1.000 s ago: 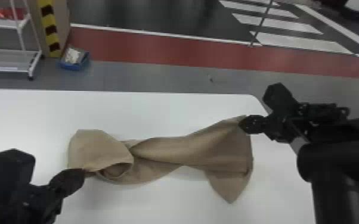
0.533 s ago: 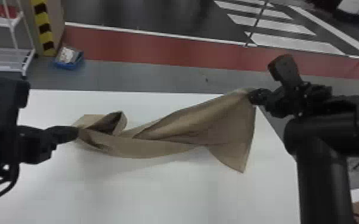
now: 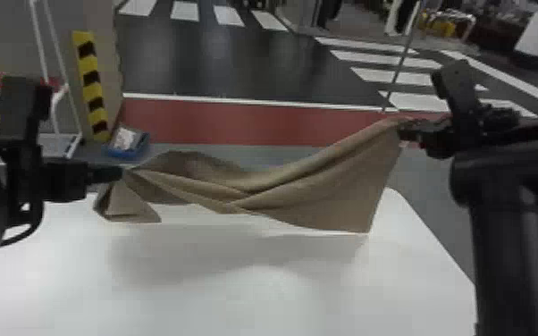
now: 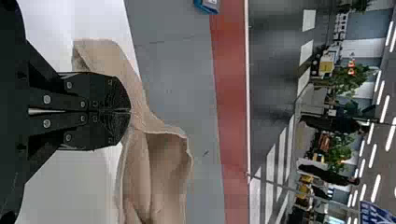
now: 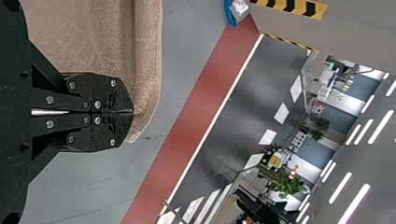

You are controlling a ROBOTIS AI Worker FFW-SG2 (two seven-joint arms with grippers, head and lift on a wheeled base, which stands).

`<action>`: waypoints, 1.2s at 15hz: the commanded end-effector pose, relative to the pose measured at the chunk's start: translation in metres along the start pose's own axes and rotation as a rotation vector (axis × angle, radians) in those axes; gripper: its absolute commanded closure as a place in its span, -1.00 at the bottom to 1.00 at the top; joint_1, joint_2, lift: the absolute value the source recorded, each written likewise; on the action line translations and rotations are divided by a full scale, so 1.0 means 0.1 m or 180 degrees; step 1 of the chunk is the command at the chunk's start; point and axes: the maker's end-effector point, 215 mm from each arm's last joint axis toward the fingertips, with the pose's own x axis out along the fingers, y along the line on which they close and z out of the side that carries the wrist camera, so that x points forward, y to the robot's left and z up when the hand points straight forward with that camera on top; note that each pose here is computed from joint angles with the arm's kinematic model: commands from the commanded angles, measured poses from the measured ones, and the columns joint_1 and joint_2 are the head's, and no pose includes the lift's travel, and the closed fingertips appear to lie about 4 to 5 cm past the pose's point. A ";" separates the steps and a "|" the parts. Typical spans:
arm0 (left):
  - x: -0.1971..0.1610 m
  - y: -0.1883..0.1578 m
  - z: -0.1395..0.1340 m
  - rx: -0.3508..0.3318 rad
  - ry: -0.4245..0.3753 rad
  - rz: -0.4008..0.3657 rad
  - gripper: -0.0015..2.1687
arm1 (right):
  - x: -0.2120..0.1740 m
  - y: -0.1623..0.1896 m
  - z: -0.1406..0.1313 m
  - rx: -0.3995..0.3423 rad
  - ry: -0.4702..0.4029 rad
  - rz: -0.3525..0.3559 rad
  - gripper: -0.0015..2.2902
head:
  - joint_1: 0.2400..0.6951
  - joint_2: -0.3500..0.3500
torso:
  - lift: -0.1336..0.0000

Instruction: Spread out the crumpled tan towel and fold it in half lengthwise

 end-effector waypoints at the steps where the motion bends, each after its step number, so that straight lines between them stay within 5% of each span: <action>1: -0.19 -0.02 -0.20 -0.0067 -0.0043 -0.0019 0.16 | -0.16 -0.04 0.02 0.0088 -0.0182 0.0073 0.50 | 0.12 -0.63 | -0.87; 3: -0.48 -0.01 -0.77 -0.0153 -0.0004 -0.0035 0.16 | -0.52 0.20 -0.31 0.0040 -0.0181 0.0174 0.50 | 0.09 -0.62 | -0.87; 7: -0.63 -0.18 -1.47 0.0010 -0.0006 -0.0129 0.16 | -0.87 0.63 -1.07 0.0032 0.0038 0.0359 0.50 | 0.61 -0.66 | -0.87; 9: -0.82 -0.18 -1.57 -0.0009 -0.0035 -0.0123 0.16 | -1.01 0.48 -1.17 0.0358 0.0040 0.0336 0.50 | 0.96 -0.70 | -0.87; 15: -1.14 0.14 -1.33 -0.0068 -0.0228 0.0019 0.16 | -0.93 0.01 -0.75 0.1129 0.0021 0.0181 0.50 | 0.98 -0.75 | -0.87; 17: -1.16 0.20 -1.32 -0.0077 -0.0243 0.0048 0.16 | -0.67 0.06 -0.86 0.1051 0.0253 0.0147 0.50 | 0.85 -0.72 | -0.87; 18: -1.14 0.19 -1.38 -0.0099 -0.0205 0.0039 0.16 | -0.48 0.18 -0.96 0.0799 0.0406 0.0140 0.50 | 0.83 -0.70 | -0.87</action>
